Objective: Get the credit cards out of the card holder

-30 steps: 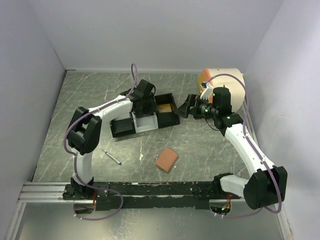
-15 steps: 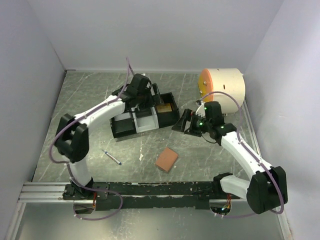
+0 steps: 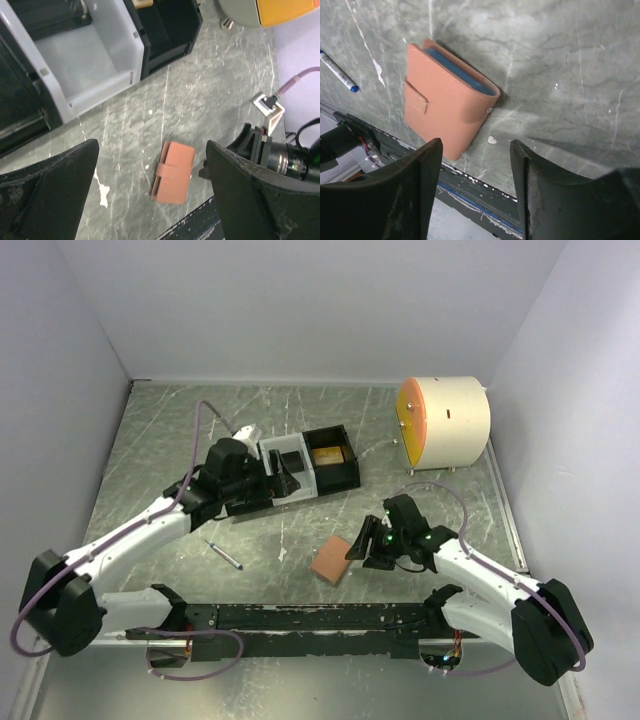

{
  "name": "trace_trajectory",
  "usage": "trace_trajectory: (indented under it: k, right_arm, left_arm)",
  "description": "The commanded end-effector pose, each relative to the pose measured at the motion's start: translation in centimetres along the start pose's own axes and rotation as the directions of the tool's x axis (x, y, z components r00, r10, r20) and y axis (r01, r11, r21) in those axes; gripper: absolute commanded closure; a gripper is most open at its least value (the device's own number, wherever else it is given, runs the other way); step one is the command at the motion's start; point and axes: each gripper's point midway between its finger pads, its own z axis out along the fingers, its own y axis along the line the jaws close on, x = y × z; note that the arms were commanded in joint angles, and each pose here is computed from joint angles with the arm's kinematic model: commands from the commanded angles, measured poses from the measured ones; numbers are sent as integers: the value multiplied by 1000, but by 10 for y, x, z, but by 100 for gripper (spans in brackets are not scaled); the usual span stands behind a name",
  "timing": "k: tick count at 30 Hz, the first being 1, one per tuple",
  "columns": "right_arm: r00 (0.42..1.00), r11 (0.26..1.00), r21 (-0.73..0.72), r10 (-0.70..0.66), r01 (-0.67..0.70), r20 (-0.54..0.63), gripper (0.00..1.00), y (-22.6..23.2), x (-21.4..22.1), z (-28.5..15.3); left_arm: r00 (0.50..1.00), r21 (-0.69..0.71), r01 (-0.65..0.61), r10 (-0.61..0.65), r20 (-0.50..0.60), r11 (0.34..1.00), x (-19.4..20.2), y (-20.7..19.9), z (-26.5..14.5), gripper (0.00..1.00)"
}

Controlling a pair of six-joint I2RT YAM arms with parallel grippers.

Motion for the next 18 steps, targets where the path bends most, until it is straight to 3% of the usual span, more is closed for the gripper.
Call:
trace_trajectory:
  k: [1, 18]
  right_arm:
    - [995, 993, -75, 98, -96, 22, 45, 11, 0, 6]
    - [986, 987, -33, 161, -159, 51, 57, -5, -2, 27]
  left_arm:
    - [999, 90, -26, 23, 30, 996, 9, -8, -17, 1]
    - [998, 59, -2, 5, -61, 998, 53, 19, -28, 3]
